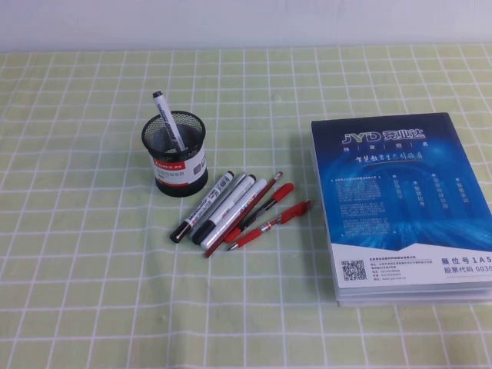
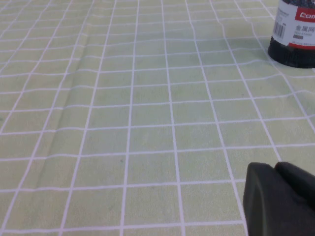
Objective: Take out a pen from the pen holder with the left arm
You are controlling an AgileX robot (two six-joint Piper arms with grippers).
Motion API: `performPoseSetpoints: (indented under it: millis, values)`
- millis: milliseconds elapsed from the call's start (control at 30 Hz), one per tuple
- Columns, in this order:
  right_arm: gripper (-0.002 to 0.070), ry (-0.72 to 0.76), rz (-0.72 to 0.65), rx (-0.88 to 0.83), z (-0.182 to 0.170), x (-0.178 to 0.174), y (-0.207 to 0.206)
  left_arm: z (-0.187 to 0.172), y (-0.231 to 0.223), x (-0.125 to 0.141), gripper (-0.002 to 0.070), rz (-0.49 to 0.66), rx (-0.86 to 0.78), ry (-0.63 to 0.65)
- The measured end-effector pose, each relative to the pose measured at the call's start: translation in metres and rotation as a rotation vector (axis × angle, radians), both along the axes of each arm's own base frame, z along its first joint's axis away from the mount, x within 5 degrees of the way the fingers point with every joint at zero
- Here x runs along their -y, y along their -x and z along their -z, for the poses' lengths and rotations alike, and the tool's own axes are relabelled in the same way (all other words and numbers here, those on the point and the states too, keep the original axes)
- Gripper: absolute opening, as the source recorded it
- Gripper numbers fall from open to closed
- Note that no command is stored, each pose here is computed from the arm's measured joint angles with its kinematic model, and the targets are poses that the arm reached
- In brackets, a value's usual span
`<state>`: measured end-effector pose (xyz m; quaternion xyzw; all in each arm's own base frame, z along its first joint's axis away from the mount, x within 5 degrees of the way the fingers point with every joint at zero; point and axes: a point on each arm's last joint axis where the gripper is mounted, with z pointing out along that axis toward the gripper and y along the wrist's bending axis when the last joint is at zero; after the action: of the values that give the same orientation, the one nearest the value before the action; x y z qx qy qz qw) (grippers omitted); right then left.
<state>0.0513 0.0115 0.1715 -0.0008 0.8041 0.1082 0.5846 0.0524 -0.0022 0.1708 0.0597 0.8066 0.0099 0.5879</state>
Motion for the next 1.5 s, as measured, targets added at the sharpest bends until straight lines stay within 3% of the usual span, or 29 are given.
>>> performPoseSetpoints:
  millis: [1200,1300,1500]
  values:
    - [-0.0015,0.0,0.0,0.0,0.0,0.0,0.0,-0.006,-0.001,0.002,-0.0002,0.004,0.059,0.059]
    - [-0.0015,0.0,0.0,0.0,0.0,0.0,0.0,-0.006,-0.002,0.002,-0.0002,-0.007,0.061,0.122]
    - [-0.0015,0.0,0.0,0.0,0.0,0.0,0.0,-0.016,-0.003,0.005,-0.0002,-0.032,0.141,0.393]
